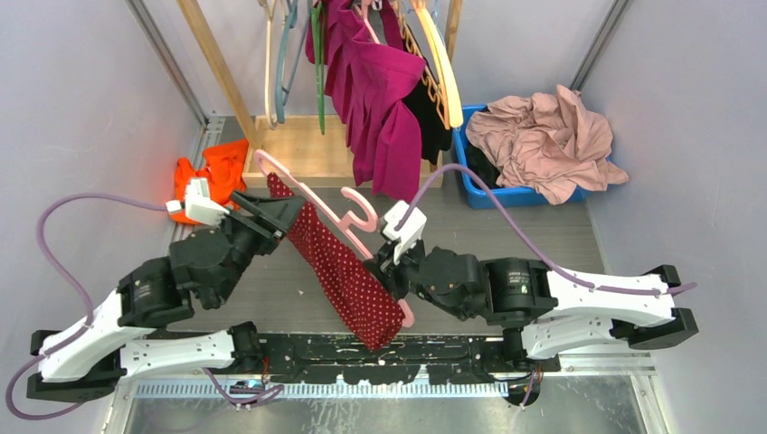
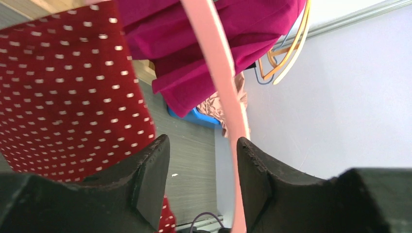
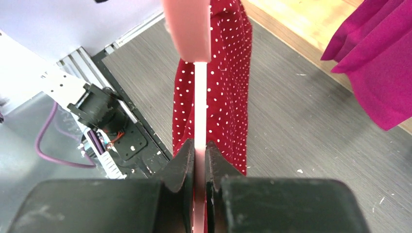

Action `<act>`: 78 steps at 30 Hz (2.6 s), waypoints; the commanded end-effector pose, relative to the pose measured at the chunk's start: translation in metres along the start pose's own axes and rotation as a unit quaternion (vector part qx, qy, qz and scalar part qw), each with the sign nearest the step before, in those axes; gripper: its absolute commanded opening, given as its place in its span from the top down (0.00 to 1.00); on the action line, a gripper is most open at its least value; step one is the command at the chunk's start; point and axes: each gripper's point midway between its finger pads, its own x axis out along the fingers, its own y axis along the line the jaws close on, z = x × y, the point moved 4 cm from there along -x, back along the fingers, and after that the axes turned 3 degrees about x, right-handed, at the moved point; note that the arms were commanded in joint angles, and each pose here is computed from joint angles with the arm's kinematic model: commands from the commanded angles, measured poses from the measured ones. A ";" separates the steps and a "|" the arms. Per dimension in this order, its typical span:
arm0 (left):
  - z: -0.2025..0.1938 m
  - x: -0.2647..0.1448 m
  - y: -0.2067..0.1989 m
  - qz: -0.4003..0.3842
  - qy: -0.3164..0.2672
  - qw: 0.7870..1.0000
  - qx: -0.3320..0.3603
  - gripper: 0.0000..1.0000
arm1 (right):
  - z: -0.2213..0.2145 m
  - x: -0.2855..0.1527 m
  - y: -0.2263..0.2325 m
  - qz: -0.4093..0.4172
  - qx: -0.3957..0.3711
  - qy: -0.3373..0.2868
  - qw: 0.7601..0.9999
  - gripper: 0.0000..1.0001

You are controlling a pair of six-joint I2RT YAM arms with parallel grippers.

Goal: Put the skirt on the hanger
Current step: Place the hanger on the clothesline.

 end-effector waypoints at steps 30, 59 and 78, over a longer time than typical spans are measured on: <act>-0.005 -0.030 0.073 0.080 0.086 0.975 0.189 0.05 | 0.086 -0.061 -0.038 -0.185 0.096 0.040 0.977 0.99; -0.017 -0.047 0.095 0.077 0.154 0.961 0.214 0.05 | 0.203 0.066 -0.063 -0.192 0.134 -0.087 0.968 0.99; -0.012 -0.053 0.106 0.089 0.156 0.958 0.224 0.06 | 0.250 0.113 -0.122 -0.212 0.080 -0.172 0.959 0.99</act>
